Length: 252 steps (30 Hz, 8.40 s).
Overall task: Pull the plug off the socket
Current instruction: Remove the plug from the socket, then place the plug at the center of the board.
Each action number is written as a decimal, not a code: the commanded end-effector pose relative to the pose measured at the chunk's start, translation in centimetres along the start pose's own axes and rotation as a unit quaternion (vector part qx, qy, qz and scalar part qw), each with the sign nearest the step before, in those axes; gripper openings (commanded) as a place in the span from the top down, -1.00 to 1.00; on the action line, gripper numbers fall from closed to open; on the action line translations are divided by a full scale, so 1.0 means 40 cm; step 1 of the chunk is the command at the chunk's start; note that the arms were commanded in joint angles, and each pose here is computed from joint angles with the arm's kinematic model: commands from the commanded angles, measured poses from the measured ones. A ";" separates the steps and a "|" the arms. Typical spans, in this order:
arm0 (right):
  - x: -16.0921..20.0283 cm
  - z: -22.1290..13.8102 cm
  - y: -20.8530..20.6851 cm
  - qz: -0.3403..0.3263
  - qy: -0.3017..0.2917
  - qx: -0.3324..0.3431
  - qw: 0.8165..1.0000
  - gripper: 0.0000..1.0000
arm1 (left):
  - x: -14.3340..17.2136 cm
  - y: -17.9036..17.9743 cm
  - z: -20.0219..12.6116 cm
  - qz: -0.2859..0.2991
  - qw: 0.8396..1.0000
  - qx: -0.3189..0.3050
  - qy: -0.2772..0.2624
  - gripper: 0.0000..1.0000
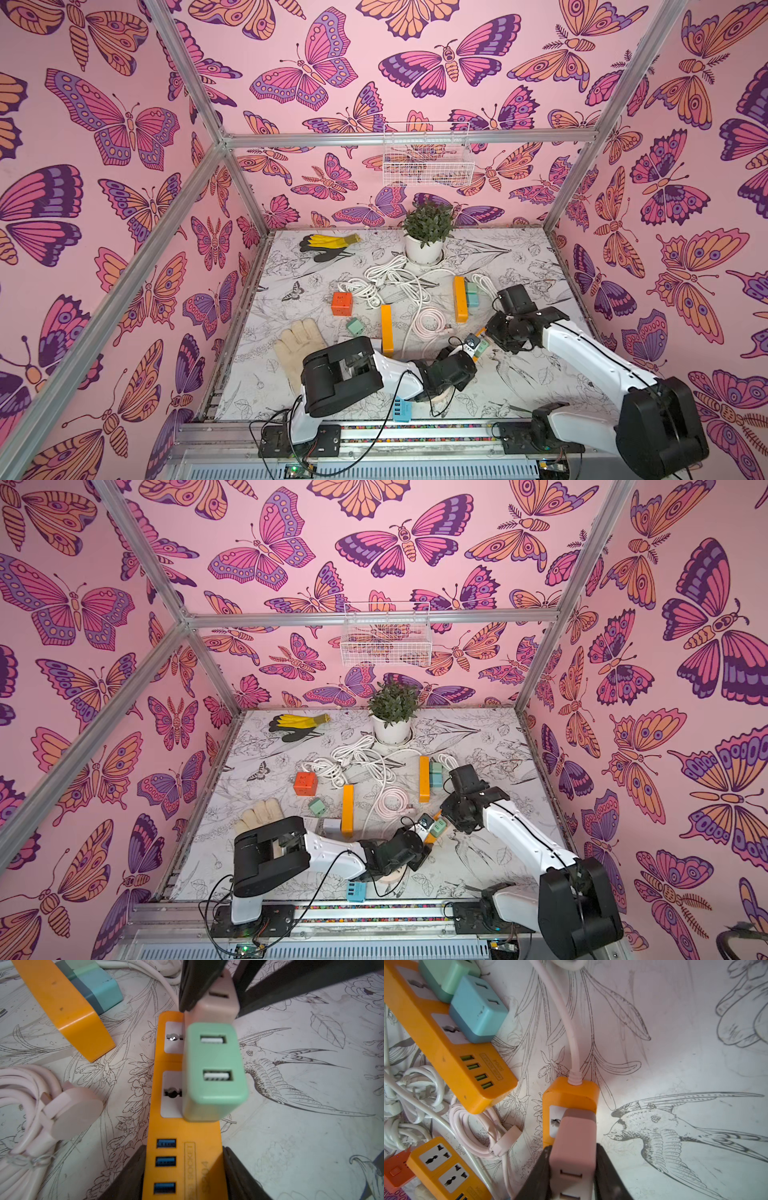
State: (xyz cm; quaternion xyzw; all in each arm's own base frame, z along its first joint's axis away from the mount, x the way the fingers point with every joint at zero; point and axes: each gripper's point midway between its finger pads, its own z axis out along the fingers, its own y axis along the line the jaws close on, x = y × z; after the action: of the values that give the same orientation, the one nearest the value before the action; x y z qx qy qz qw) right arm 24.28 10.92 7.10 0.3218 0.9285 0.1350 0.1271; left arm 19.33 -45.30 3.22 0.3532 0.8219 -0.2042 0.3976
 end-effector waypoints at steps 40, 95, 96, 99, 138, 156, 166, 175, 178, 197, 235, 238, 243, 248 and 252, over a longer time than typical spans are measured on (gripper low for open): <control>0.070 -0.019 -0.010 -0.022 0.053 0.005 0.998 0.59 | -0.072 -0.005 -0.042 0.093 0.993 0.037 -0.068 -0.66; 0.054 -0.050 0.093 0.114 0.053 -0.075 0.989 0.58 | 0.204 0.028 0.107 0.073 0.995 0.054 0.051 0.03; 0.043 -0.053 0.100 0.112 0.046 -0.073 0.990 0.58 | 0.206 0.029 0.106 0.073 0.995 0.054 0.052 0.03; 0.010 -0.057 0.085 0.096 0.027 -0.040 0.994 0.58 | 0.207 0.030 0.105 0.072 0.995 0.054 0.051 0.03; -0.030 -0.095 -0.001 0.046 0.051 0.053 0.996 0.55 | 0.218 0.035 0.110 0.071 0.995 0.051 0.052 0.03; -0.037 -0.229 -0.100 0.006 -0.070 -0.002 0.998 0.55 | 0.059 0.003 0.030 0.082 0.994 0.072 0.023 -0.69; -0.040 -0.320 -0.031 -0.038 -0.093 -0.092 0.991 0.56 | -0.113 0.015 -0.168 0.073 0.993 0.082 -0.050 -0.78; -0.015 -0.342 0.104 -0.100 -0.066 -0.226 0.967 0.56 | -0.188 0.098 -0.389 0.023 0.990 0.067 -0.124 -0.99; -0.005 -0.356 0.161 -0.121 -0.058 -0.290 0.948 0.56 | -0.206 0.143 -0.468 -0.022 0.985 0.070 -0.159 -0.99; 0.161 -0.219 0.497 -0.209 0.066 -0.388 0.895 0.56 | -0.175 0.365 -0.708 -0.228 0.950 0.033 -0.211 -0.99; 0.665 0.177 0.838 -0.335 0.257 -0.288 0.860 0.25 | -0.151 0.371 -0.856 -0.260 0.925 0.057 -0.271 -0.97; 0.660 0.159 0.836 -0.349 0.253 -0.284 0.857 0.01 | -0.150 0.367 -0.855 -0.262 0.925 0.062 -0.269 -0.97; 0.622 0.052 0.828 -0.403 0.217 -0.283 0.843 -0.34 | -0.162 0.349 -0.864 -0.269 0.919 0.088 -0.273 -0.96; 0.496 -0.134 0.742 -0.468 0.098 -0.268 0.836 -0.36 | -0.201 0.294 -0.888 -0.247 0.912 0.155 -0.289 -0.97; 0.360 -0.281 0.599 -0.479 -0.032 -0.264 0.837 -0.34 | -0.222 0.248 -0.869 -0.236 0.908 0.207 -0.279 -0.95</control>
State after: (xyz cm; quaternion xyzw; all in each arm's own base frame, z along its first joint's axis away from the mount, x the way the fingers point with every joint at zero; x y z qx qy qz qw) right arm 22.88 42.32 21.11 -0.1961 0.8937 0.3560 0.1902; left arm 13.71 -19.34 30.04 0.1217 0.6974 -0.5109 0.4876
